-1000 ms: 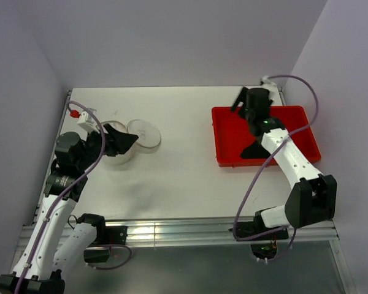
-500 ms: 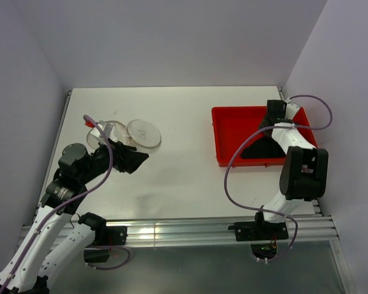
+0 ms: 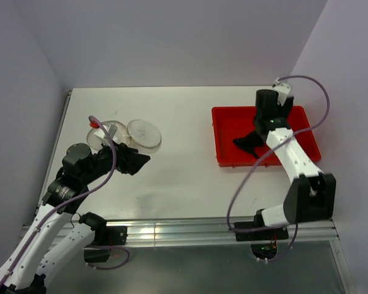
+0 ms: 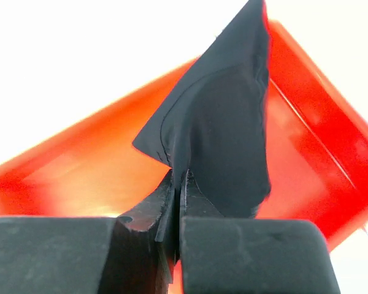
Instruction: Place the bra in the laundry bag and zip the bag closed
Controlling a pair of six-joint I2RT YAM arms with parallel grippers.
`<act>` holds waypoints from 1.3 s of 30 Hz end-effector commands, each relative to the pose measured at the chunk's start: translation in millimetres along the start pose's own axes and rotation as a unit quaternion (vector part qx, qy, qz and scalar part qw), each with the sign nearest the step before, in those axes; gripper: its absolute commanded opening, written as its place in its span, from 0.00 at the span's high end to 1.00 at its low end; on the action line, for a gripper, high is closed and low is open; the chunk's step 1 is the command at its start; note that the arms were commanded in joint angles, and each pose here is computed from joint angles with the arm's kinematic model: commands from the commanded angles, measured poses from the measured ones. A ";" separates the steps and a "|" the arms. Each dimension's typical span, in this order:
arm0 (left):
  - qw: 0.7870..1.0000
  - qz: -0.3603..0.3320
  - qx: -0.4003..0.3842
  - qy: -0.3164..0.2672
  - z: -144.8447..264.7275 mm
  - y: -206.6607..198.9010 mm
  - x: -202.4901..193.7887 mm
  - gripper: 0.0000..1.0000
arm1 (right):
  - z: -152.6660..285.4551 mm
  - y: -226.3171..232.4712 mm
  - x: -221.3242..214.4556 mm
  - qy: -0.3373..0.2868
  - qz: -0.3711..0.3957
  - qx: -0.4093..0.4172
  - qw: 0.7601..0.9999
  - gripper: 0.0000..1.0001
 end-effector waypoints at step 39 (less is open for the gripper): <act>0.972 0.175 0.147 0.062 -153.9 61.5 -25.6 0.30 | 149.2 126.2 -62.6 0.058 -0.034 0.477 0.877 0.28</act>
Point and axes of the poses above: each gripper's point midway between its finger pads, its own z axis back along the fingers, its own y axis along the line the jaws close on, x = y × z, the point moved 10 cm from there along z, back along the fingers, and after that the axes turned 2 degrees about -z, right-handed, at the moved point
